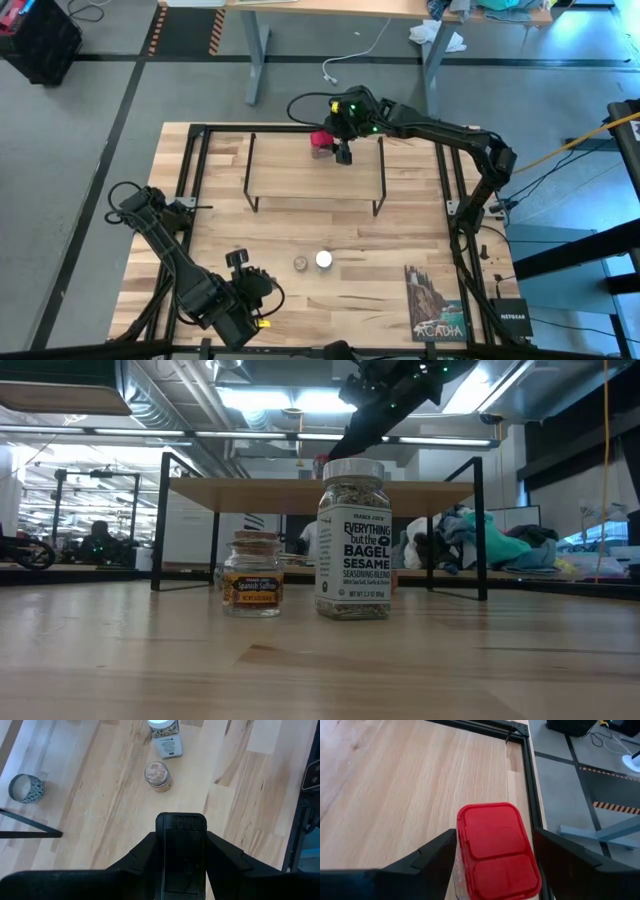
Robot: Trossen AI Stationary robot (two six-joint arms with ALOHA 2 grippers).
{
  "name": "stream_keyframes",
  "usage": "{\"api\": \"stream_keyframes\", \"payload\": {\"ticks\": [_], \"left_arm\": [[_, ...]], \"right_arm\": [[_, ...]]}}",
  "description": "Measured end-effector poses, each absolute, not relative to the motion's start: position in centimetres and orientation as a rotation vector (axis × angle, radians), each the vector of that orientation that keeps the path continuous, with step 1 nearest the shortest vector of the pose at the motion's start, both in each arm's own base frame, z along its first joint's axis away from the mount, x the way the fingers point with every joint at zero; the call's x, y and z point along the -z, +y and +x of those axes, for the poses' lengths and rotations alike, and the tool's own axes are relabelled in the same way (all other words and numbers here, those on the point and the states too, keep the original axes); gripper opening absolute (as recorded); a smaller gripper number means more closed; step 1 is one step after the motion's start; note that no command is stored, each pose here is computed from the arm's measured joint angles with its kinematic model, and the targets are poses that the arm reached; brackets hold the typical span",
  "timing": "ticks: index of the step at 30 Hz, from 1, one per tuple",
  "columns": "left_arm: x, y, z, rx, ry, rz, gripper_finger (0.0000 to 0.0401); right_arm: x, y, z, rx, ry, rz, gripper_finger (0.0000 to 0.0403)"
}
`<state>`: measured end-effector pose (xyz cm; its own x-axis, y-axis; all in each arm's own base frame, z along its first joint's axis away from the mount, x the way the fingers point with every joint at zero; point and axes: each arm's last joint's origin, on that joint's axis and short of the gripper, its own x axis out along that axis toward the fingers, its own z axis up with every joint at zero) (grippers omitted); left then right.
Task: Shelf spices
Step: Remove the green seasoning can from the shelf
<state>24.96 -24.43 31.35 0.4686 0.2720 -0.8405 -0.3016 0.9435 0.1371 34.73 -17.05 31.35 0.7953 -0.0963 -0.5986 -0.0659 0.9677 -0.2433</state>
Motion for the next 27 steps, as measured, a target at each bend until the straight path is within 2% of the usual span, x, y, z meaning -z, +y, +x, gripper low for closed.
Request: {"api": "stream_keyframes", "payload": {"ticks": [5,18,27], "left_arm": [[-30.5,-24.6,25.1,-0.334,1.044,-0.041,0.0119],[-24.3,-24.1,25.6,-0.285,1.188,-0.074,0.0119],[-20.9,-23.5,25.8,-0.251,1.196,-0.105,0.0119]], "right_arm": [[-31.1,-17.2,34.8,0.015,0.666,-0.283,0.0269],[-30.6,-17.5,34.7,0.022,0.703,-0.273,0.0269],[-29.3,-17.6,35.0,0.004,0.768,-0.241,0.0268]]}}
